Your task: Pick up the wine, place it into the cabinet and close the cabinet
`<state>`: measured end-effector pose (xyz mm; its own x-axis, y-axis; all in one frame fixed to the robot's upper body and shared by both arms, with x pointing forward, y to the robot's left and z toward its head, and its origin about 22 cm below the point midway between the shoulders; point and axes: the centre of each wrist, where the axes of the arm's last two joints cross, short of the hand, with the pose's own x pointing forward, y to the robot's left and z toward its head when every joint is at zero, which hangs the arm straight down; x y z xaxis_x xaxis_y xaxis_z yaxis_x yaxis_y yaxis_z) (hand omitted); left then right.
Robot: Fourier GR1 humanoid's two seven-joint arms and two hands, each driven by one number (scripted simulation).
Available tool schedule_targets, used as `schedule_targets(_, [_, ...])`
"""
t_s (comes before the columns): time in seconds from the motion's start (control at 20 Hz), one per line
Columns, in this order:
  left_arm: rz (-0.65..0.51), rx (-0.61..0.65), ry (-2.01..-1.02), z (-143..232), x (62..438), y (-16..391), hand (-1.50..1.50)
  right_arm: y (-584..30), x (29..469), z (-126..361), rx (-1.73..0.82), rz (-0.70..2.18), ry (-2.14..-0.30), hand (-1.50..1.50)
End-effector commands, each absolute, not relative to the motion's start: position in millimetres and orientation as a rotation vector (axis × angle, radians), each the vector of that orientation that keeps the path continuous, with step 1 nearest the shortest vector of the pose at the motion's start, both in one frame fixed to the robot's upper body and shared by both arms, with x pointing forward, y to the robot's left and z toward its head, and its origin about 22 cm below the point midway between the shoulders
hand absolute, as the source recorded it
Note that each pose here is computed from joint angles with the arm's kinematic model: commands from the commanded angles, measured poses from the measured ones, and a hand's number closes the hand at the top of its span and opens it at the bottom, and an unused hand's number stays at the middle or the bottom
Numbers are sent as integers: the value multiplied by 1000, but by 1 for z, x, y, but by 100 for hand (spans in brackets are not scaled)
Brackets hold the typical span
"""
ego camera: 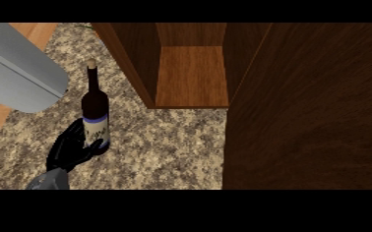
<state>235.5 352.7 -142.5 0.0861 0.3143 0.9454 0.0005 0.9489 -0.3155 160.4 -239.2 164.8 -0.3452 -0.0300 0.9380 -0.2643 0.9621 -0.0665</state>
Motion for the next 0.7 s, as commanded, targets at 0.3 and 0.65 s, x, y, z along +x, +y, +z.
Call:
schedule_targets(0.3, [198,-340,-1530,-150,232,343,150,-244,158,181,209,251,-1905,-150])
schedule_targets(0.65, [227,-230,-1580,-190,151,299,150,-241,161,163,192,238,-1904,-150])
